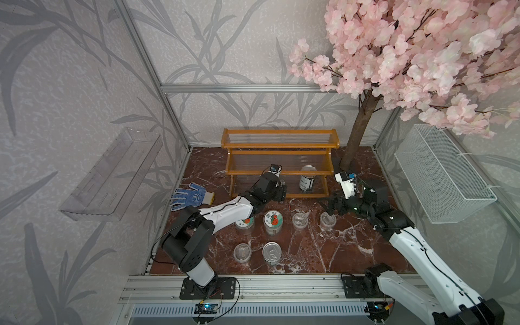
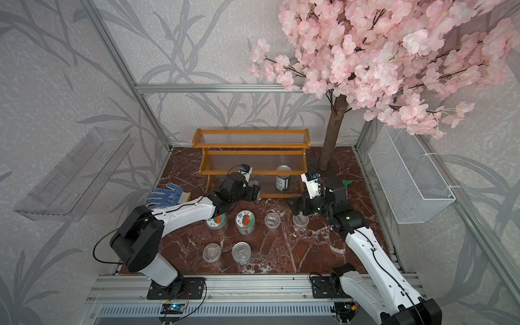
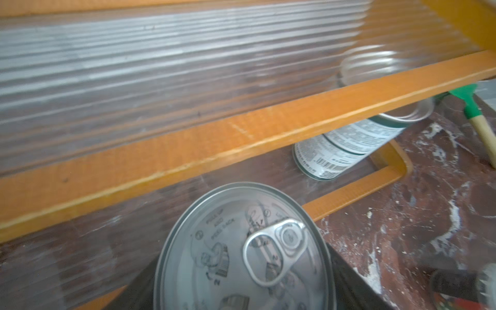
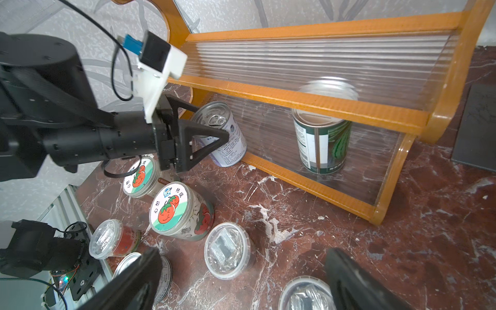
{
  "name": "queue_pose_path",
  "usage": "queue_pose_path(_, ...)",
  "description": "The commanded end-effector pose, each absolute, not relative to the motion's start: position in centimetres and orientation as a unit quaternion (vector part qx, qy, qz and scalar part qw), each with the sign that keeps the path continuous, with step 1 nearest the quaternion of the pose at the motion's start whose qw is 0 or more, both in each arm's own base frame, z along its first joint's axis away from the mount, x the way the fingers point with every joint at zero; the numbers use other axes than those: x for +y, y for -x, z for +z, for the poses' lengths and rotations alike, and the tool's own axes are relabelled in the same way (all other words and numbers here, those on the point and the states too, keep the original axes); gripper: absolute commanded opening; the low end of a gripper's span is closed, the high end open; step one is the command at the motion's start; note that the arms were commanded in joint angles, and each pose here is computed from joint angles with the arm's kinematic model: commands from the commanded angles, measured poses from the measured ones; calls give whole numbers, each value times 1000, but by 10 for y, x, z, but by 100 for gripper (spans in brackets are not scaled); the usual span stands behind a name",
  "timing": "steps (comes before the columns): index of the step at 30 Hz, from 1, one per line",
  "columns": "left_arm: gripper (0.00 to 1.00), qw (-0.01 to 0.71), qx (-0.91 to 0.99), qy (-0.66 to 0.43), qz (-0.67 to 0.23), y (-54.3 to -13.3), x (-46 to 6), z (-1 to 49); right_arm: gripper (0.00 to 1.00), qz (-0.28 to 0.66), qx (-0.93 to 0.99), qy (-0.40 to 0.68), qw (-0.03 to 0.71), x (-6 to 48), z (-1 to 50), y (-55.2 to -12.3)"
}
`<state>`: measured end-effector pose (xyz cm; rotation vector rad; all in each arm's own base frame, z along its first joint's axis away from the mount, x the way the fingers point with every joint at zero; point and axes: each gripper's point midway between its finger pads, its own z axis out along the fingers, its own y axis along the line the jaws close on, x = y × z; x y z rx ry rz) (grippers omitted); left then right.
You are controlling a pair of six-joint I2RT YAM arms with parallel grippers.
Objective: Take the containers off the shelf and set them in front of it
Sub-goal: 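Pick up a container from the shelf, then place the container at the center of the board.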
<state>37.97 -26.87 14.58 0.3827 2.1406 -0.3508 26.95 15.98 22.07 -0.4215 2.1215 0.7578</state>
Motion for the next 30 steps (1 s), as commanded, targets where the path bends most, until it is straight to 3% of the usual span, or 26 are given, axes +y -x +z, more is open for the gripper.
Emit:
queue_pose_path(1, 71, 470, 853, -178, -139, -371, -272, 172, 99, 303, 839, 171, 419, 161, 224, -268)
queue_pose_path(6, 71, 476, 841, -214, -143, -350, -284, 199, 99, 299, 839, 172, 420, 159, 225, -267)
queue_pose_path(14, 72, 472, 805, -289, -214, -265, -324, 228, 99, 280, 841, 159, 435, 140, 235, -270)
queue_pose_path(22, 72, 430, 765, -400, -265, -164, -362, 208, 99, 254, 850, 140, 440, 122, 237, -272)
queue_pose_path(30, 72, 401, 748, -450, -279, -121, -375, 170, 99, 259, 845, 136, 449, 122, 242, -275)
